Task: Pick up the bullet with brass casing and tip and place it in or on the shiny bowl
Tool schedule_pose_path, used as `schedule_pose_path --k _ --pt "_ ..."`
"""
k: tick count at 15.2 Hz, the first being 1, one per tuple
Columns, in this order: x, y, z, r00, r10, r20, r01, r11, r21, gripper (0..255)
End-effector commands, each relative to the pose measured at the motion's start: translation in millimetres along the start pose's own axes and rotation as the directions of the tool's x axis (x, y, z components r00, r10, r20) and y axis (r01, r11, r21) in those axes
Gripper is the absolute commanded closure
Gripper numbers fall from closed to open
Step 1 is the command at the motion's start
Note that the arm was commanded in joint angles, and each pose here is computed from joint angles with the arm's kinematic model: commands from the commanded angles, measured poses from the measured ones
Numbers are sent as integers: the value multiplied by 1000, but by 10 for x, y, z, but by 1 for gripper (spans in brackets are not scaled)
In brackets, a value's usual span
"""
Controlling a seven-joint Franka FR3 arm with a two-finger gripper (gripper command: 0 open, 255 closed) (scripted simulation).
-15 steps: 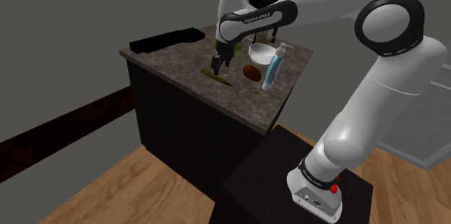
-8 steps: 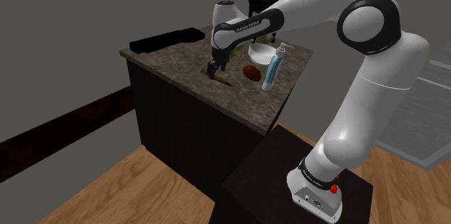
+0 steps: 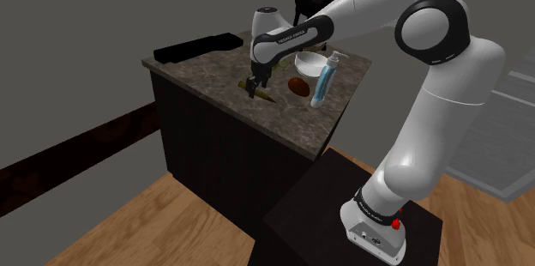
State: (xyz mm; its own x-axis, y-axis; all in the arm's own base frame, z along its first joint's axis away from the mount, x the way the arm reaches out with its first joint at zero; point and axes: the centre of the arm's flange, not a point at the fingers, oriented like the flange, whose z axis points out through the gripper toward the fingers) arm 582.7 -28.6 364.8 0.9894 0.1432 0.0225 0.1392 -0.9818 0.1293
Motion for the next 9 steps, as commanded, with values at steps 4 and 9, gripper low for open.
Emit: schedule_pose_path --k 4,9 --pt "0 0 0 1000 0 0 0 1000 0 255" --pt "1 -1 0 1000 0 0 0 1000 0 255"
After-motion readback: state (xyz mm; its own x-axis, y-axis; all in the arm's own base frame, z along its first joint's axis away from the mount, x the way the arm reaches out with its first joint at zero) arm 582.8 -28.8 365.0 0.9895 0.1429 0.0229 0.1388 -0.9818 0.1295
